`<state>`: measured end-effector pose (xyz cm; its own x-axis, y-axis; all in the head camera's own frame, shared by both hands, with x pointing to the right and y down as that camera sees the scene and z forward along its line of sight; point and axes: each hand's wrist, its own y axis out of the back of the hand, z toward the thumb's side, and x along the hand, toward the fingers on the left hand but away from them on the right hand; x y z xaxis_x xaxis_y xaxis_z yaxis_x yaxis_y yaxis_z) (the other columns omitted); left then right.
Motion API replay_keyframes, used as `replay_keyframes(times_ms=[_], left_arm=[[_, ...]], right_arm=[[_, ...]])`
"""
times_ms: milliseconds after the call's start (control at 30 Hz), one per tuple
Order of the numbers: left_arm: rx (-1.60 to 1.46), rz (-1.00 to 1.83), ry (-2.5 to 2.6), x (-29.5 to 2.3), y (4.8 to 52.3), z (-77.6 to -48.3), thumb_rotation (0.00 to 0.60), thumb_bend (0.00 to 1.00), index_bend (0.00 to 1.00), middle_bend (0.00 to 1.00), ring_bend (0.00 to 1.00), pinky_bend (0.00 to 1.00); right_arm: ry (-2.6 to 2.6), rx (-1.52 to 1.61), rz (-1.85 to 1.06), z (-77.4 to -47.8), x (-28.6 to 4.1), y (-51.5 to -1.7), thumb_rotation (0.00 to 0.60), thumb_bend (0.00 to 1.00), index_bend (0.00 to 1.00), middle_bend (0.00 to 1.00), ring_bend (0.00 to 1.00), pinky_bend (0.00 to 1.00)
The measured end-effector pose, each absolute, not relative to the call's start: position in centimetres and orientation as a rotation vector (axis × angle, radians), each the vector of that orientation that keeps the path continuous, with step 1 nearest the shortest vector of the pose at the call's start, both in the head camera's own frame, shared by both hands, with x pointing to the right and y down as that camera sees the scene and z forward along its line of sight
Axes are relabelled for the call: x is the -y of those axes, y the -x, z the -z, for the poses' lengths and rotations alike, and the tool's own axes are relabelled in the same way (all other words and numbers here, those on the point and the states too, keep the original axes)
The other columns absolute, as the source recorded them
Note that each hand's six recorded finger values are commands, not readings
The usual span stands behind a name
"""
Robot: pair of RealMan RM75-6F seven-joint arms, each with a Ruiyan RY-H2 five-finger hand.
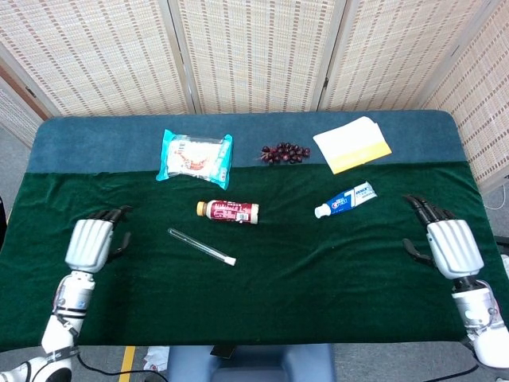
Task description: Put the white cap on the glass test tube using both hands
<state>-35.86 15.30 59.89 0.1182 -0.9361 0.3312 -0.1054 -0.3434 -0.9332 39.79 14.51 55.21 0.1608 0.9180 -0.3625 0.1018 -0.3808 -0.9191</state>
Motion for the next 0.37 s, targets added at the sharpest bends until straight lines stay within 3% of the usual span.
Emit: replay_keyframes(times_ms=[200,367], left_arm=[[-1.109,1.392,1.466,-18.2,41.4,-56.9,0.6,0.44,0.24,0.27,0.22,0.21],[-1.109,1.432,1.447,-20.8,43.0,-55.8,0.6,0.44,0.23,0.26,0.19,0.16]], right_arm=[[1.607,1.041,-1.354,-55.1,-17.6,-42.9,0.582,0.4,0.0,0.0,0.0,0.03],[1.646,1.078,-1.386,-55.3,-19.2,-43.9,0.581,0.4,0.0,0.0,0.0,0.0]])
